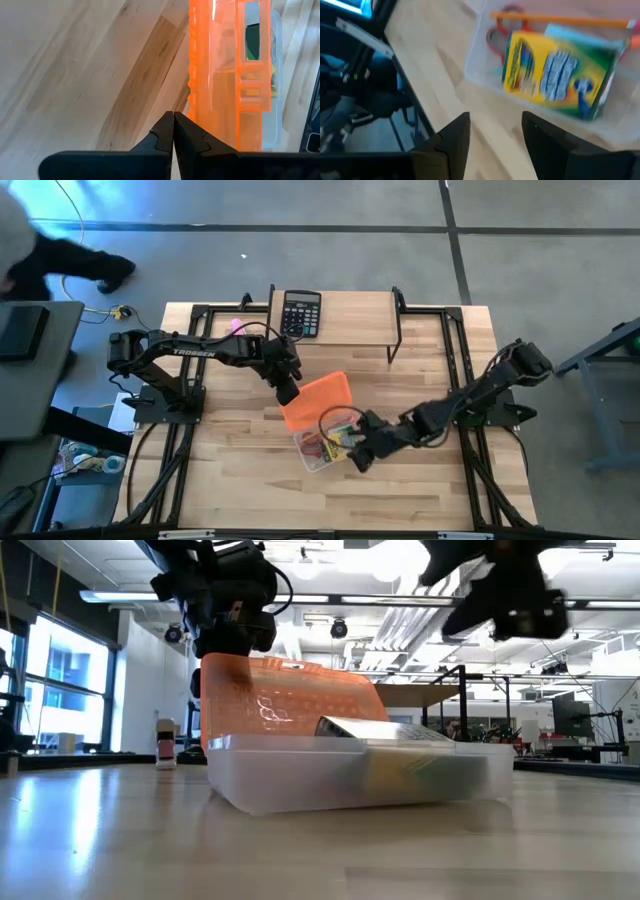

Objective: Pack school essentials
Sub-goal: Close the orange supply box

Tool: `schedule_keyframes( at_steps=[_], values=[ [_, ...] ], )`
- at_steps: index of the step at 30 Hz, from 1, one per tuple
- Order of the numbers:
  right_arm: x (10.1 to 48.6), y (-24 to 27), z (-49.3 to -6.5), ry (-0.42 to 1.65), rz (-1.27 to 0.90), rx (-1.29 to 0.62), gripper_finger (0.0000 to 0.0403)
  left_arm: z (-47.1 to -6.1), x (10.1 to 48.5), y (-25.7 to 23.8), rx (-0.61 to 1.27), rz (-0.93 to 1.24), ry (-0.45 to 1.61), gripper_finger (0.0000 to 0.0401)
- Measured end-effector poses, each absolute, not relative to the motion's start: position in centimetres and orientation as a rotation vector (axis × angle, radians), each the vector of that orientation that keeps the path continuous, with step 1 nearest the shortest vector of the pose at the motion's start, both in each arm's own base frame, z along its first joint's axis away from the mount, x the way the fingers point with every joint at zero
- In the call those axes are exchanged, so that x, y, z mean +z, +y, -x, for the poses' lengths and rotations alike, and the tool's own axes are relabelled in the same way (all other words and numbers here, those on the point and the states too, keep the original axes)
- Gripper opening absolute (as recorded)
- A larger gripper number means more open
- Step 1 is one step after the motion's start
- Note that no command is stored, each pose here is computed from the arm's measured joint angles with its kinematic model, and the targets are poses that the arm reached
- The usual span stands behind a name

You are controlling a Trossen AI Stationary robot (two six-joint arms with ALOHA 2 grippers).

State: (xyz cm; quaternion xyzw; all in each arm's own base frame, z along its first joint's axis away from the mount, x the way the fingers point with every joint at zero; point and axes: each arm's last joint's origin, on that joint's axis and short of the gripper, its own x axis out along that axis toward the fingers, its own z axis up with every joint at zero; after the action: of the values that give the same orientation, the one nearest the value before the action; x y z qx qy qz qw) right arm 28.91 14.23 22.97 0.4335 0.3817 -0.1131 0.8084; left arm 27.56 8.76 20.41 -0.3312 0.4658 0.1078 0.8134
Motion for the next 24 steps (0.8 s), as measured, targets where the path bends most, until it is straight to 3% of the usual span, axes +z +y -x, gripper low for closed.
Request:
schedule_keyframes(
  at_steps=[13, 24],
  values=[
    [17.5, 17.4, -28.9, 0.981, -0.841, -0.331, 0.0169, -27.6, 20.4, 8.8, 0.229, 0.696, 0.995, 0.0],
    [14.4, 17.4, -29.9, 0.899, -0.758, -0.462, 0.0169, -27.7, 20.5, 8.8, 0.21, 0.673, 0.986, 0.0]
  ],
)
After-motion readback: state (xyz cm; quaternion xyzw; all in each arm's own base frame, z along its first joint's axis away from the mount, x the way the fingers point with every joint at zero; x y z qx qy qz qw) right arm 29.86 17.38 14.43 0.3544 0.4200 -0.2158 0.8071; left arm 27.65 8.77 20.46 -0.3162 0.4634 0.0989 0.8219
